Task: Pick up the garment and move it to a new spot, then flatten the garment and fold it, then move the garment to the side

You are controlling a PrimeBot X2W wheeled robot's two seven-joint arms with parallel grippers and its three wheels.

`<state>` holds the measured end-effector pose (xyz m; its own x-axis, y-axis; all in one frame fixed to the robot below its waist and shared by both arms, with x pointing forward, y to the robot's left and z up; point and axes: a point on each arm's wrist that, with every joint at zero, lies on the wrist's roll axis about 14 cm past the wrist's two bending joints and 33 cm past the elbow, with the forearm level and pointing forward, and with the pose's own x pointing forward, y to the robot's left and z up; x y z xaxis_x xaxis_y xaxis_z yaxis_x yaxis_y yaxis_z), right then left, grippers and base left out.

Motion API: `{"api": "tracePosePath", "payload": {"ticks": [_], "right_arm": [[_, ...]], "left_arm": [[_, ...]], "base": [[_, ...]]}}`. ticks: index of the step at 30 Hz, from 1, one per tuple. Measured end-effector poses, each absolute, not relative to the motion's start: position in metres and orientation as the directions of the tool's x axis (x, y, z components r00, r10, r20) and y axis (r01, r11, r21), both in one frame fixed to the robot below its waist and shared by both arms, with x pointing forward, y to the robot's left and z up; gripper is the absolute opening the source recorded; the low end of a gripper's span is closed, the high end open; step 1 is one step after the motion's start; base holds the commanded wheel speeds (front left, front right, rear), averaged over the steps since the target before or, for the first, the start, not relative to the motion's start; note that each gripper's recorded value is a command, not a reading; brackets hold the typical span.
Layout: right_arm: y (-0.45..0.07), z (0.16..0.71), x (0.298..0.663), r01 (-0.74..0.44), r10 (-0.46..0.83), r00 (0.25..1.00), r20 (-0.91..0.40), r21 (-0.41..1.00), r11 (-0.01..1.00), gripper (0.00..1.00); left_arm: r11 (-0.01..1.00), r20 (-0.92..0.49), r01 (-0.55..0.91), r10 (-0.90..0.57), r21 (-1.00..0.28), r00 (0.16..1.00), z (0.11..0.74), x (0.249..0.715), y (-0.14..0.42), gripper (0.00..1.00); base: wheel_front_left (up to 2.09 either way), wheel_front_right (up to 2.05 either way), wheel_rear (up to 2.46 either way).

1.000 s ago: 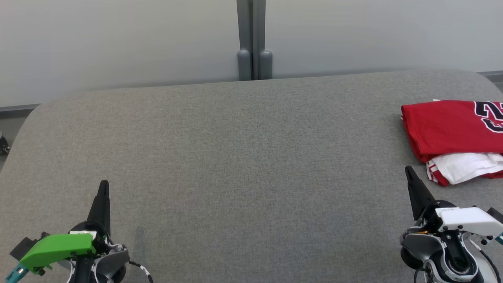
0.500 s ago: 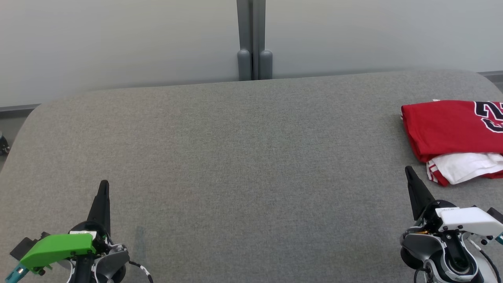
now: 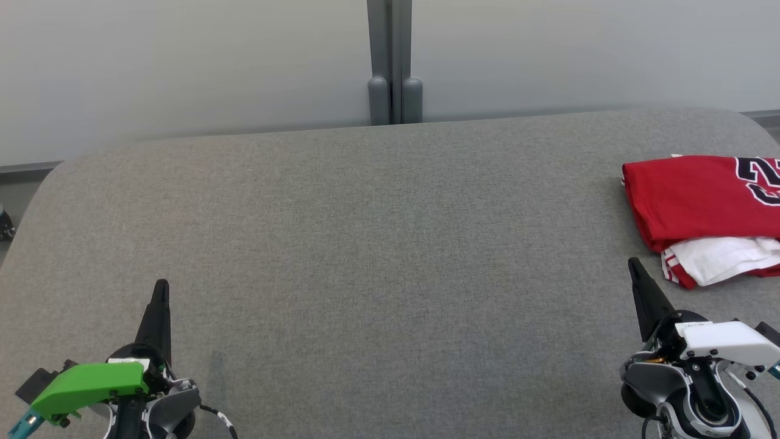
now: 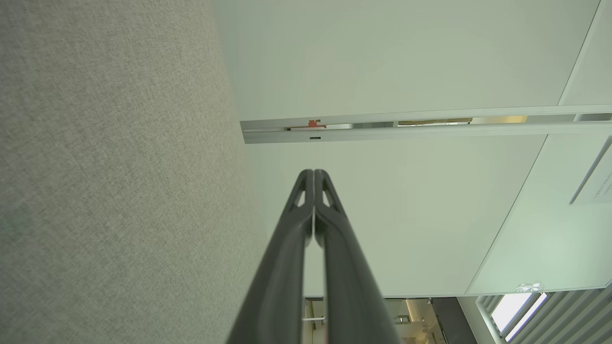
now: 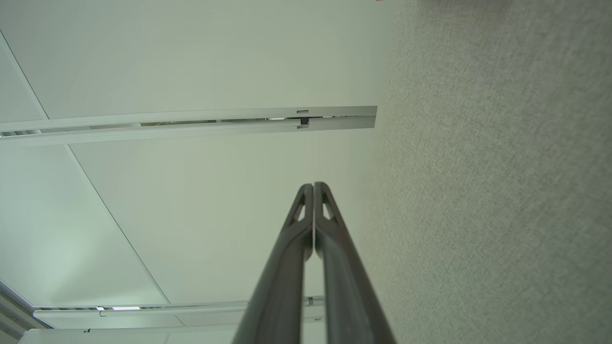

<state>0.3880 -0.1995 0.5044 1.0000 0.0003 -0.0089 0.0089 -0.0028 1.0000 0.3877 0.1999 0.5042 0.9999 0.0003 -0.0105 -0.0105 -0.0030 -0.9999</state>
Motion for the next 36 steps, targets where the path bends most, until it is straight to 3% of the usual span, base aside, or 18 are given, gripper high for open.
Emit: {"api": "tracePosePath", "payload": {"ticks": [36], "right_arm": [[-0.1995,0.5045,0.3880,0.009,0.000,1.000,-0.009,1.000,-0.003,0.00]], "left_arm": [[-0.003,-0.010,-0.010,0.000,-1.000,1.000,0.5043,0.3877,0.1999,0.00]], "base": [[0.00,0.00,0.00]]}}
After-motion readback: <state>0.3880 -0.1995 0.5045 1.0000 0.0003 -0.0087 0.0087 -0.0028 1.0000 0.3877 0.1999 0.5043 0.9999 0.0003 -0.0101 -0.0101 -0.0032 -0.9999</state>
